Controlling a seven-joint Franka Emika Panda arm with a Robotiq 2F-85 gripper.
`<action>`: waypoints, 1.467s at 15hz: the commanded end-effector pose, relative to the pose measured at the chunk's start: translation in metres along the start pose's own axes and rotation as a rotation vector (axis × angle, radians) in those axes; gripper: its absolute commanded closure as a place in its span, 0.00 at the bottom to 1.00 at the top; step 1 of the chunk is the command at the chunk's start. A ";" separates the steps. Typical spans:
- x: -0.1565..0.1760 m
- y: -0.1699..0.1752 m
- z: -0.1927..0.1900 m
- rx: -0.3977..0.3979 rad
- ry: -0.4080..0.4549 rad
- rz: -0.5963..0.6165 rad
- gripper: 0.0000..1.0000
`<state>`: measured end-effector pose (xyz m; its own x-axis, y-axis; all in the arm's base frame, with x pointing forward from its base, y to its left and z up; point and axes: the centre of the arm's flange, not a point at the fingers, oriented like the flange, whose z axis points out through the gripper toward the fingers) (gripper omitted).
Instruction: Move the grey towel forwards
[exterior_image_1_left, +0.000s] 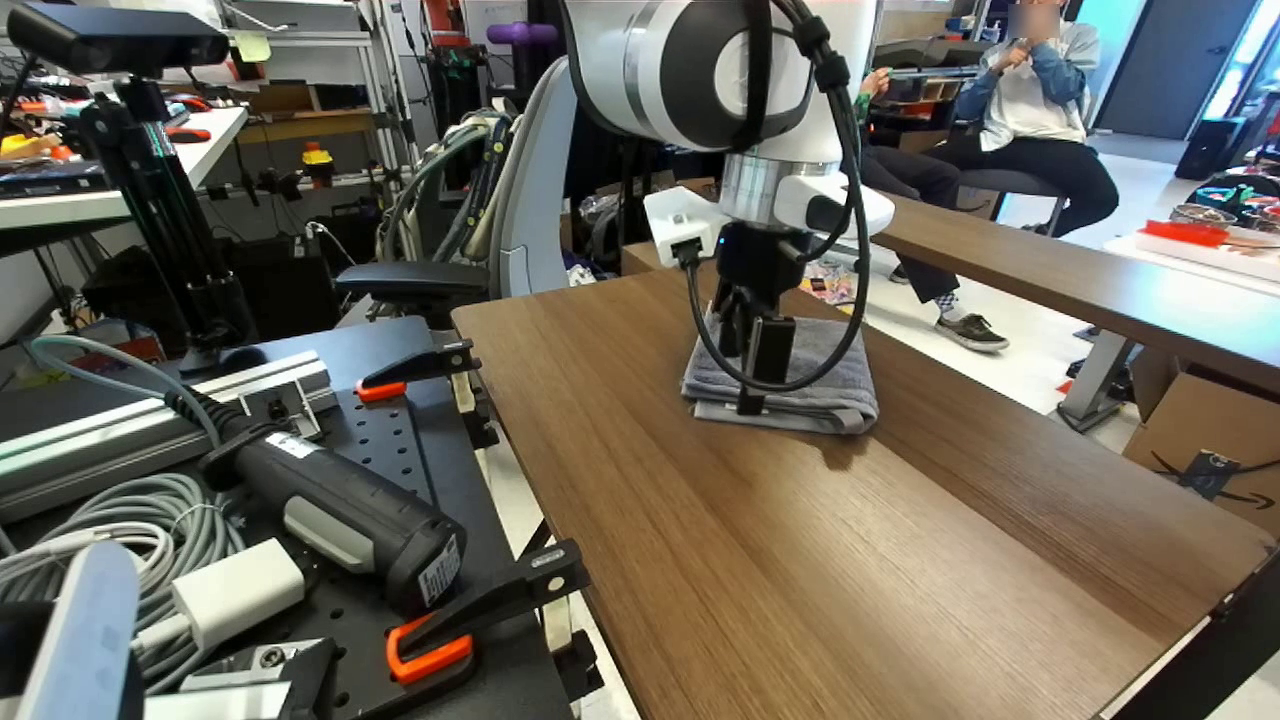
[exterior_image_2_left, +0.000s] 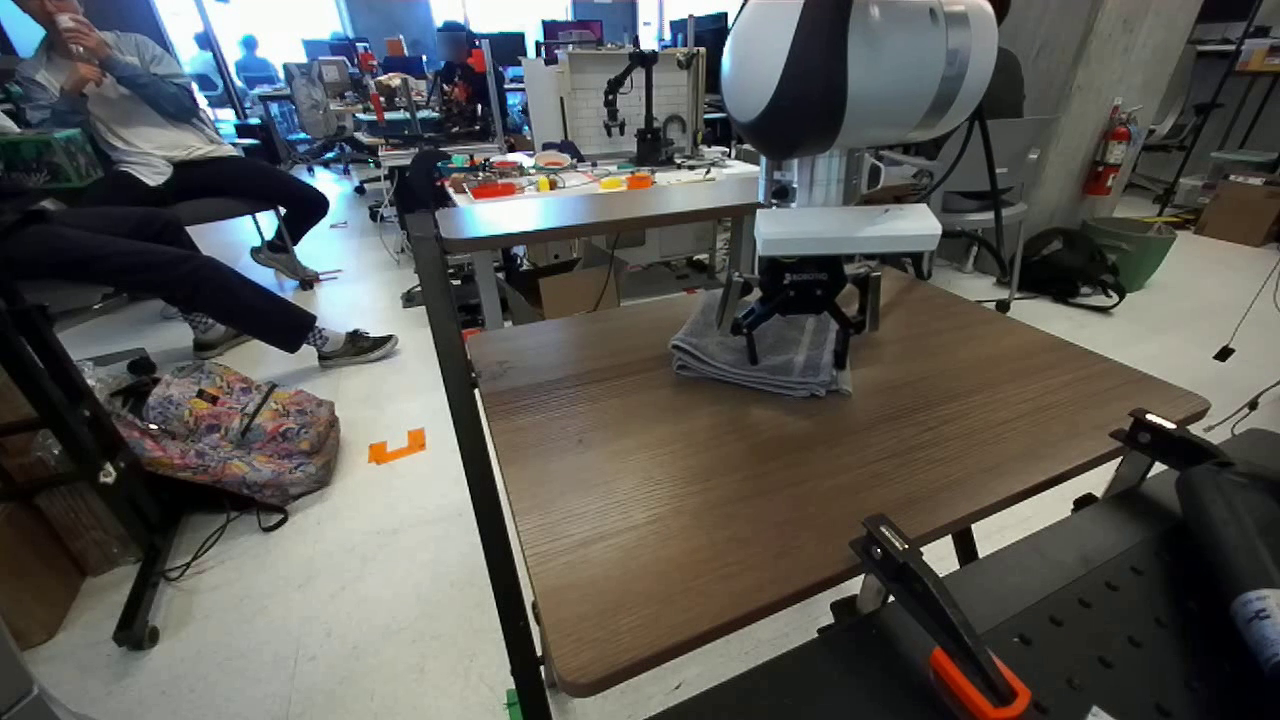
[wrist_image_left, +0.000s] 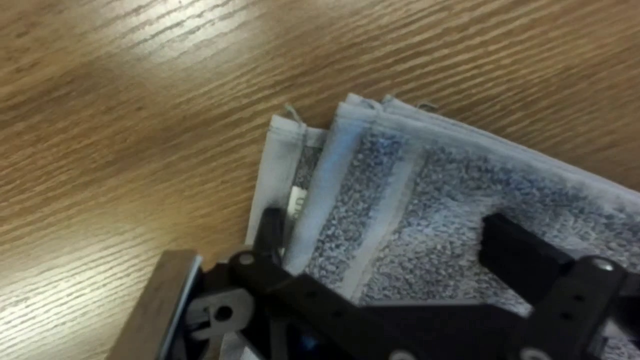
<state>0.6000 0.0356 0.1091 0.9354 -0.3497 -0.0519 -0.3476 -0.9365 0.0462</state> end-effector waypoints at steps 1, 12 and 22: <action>-0.020 0.013 0.008 -0.014 -0.056 -0.042 0.00; -0.090 0.099 0.010 -0.058 -0.258 -0.116 0.00; -0.110 0.141 -0.007 -0.128 -0.273 -0.105 0.00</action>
<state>0.4501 -0.0594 0.1009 0.8947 -0.2735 -0.3532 -0.2383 -0.9610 0.1405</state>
